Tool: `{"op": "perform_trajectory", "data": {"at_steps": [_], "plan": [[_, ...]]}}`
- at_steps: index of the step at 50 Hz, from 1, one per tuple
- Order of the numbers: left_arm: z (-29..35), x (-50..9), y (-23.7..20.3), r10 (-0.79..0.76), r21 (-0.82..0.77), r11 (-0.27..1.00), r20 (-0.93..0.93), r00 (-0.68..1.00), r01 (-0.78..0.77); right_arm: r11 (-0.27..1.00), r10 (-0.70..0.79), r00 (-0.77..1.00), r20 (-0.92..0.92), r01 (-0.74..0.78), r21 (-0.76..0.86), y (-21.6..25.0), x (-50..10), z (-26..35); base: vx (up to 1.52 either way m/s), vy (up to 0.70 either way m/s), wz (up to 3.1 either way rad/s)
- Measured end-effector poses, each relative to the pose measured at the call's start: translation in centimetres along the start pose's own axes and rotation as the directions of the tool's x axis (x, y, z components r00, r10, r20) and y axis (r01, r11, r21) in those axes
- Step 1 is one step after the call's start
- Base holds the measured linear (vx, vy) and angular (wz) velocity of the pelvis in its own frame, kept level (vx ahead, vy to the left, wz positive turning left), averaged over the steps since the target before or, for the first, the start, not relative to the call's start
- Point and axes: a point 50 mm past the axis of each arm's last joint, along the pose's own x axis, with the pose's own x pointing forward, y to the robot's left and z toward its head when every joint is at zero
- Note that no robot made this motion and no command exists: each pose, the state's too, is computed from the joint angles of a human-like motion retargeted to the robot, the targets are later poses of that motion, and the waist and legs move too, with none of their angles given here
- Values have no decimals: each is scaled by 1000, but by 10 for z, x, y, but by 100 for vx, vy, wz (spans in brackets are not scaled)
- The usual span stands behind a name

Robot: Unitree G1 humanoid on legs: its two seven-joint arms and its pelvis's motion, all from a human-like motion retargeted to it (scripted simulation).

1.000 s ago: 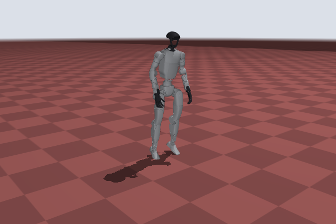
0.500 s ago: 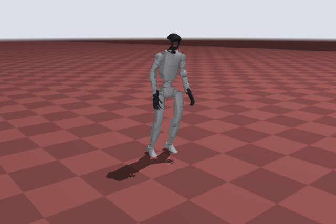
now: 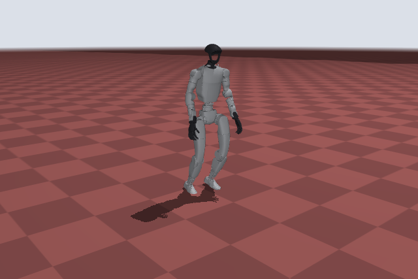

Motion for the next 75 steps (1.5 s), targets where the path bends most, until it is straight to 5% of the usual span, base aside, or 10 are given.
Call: {"op": "perform_trajectory", "data": {"at_steps": [5, 12, 20, 25, 35, 47, 53, 57, 64, 75], "plan": [[-49, -15, -16, -100, 50, 994, -27, 995, 101, 987, 130, 988, -82, -136, -79, 15, -20, -43, 21, -6, -13], [-66, -20, -18, -137, 139, 980, -52, 989, 143, 988, 114, 983, -142, -127, -87, 13, -24, -64, 3, -1, -4], [-24, -6, 1, -73, 217, 974, 31, 997, 65, 990, 97, 990, -104, -107, -95, 5, -11, -42, 0, -1, 5], [15, 5, 17, -31, 111, 993, 2, 1000, 31, 998, 45, 996, -81, -48, -38, -1, 6, -2, -10, -1, 23], [-28, -12, -7, -175, 140, 977, 79, 981, 163, 971, 219, 974, -61, -223, -87, 30, -26, -45, 7, -7, 6], [-8, -4, 1, -95, 233, 969, 61, 994, 78, 978, 138, 989, -59, -145, -151, 11, -7, -25, -5, -2, 5], [11, 5, 8, -18, 30, 999, -44, 999, 19, 992, 3, 1000, -7, -4, -128, -3, 11, 19, -15, -3, 12], [-21, -3, -9, 26, -120, 992, -92, 995, -37, 998, -23, 1000, 4, 23, -53, 11, -7, -8, 14, -5, 30], [-49, -16, -28, -199, 75, 977, -32, 979, 201, 980, 164, 977, -139, -178, -90, 26, -32, -68, 9, -4, -15], [-8, -6, -21, -151, 240, 962, 53, 987, 134, 990, 110, 983, -147, -122, -77, 4, -16, -55, -3, 1, -6]]}}
